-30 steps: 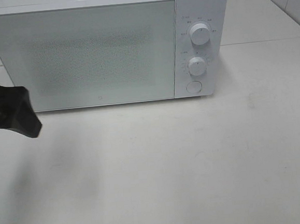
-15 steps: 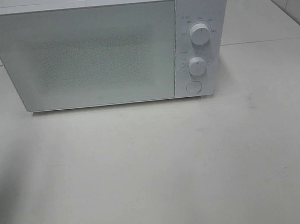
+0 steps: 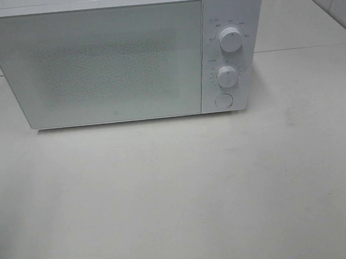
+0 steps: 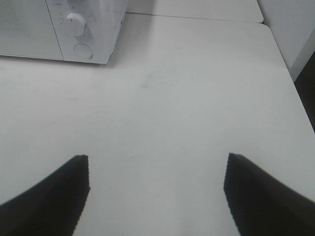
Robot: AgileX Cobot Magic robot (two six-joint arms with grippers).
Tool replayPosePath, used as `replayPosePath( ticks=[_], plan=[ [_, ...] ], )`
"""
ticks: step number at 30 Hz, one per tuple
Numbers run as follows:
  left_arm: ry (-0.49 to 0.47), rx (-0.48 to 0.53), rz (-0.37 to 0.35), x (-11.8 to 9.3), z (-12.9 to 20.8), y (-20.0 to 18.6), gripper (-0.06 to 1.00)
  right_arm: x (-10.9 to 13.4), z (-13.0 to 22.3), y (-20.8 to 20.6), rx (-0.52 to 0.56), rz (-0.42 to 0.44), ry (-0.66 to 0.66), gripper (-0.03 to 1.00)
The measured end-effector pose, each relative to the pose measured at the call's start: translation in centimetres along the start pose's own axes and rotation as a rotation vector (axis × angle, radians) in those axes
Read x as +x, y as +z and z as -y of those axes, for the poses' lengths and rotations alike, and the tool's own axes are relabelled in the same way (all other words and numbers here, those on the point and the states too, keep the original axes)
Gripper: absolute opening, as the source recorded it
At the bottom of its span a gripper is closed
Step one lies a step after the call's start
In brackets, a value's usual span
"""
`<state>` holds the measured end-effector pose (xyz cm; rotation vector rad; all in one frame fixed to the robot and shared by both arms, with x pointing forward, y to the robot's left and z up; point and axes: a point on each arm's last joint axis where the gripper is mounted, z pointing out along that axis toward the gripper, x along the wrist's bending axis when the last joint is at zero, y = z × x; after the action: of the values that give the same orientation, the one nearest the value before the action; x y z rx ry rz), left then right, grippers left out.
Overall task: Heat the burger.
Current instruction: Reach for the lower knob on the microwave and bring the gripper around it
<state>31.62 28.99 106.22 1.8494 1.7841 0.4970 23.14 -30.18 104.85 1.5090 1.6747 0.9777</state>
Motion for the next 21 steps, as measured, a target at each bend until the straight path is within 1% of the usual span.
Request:
replayPosePath(
  ticks=[1, 4, 6, 7, 8, 10, 11, 13, 14, 16, 17, 19, 21],
  plan=[
    [0.000, 0.000, 0.000, 0.0, 0.0, 0.0, 0.97, 0.0, 0.0, 0.0, 0.000, 0.000, 0.000, 0.74],
    [0.009, -0.086, -0.003, 0.1, 2.1, -0.7, 0.97, 0.0, 0.0, 0.0, 0.000, 0.000, 0.000, 0.74],
    [0.012, -0.103, -0.006, 0.1, 2.5, -0.8, 0.97, 0.0, 0.0, 0.0, 0.000, 0.000, 0.000, 0.74],
    [0.020, -0.138, -0.014, 0.2, 3.1, -1.2, 0.97, 0.0, 0.0, 0.0, 0.000, 0.000, 0.000, 0.74],
    [0.020, -0.138, -0.014, 0.2, 3.1, -1.2, 0.97, 0.0, 0.0, 0.0, 0.000, 0.000, 0.000, 0.74],
    [0.032, -0.194, -0.029, 0.4, 3.9, -1.9, 0.97, 0.0, 0.0, 0.0, 0.000, 0.000, 0.000, 0.74],
    [0.032, -0.194, -0.029, 0.4, 3.9, -1.9, 0.97, 0.0, 0.0, 0.0, 0.000, 0.000, 0.000, 0.74],
    [0.036, -0.252, -0.028, 0.3, 4.5, -2.6, 0.97, 0.0, 0.0, 0.0, 0.000, 0.000, 0.000, 0.74],
    [0.036, -0.252, -0.028, 0.3, 4.5, -2.6, 0.97, 0.0, 0.0, 0.0, 0.000, 0.000, 0.000, 0.74],
    [0.038, -0.296, -0.027, 0.3, 5.0, -3.1, 0.97, 0.0, 0.0, 0.0, 0.000, 0.000, 0.000, 0.74],
    [0.038, -0.296, -0.027, 0.3, 5.0, -3.1, 0.97, 0.0, 0.0, 0.0, 0.000, 0.000, 0.000, 0.74],
    [0.041, -0.335, -0.025, 0.3, 5.5, -3.5, 0.97, 0.0, 0.0, 0.0, 0.000, 0.000, 0.000, 0.74],
    [0.042, -0.350, -0.025, 0.3, 5.7, -3.6, 0.97, 0.0, 0.0, 0.0, 0.000, 0.000, 0.000, 0.74]
  ],
)
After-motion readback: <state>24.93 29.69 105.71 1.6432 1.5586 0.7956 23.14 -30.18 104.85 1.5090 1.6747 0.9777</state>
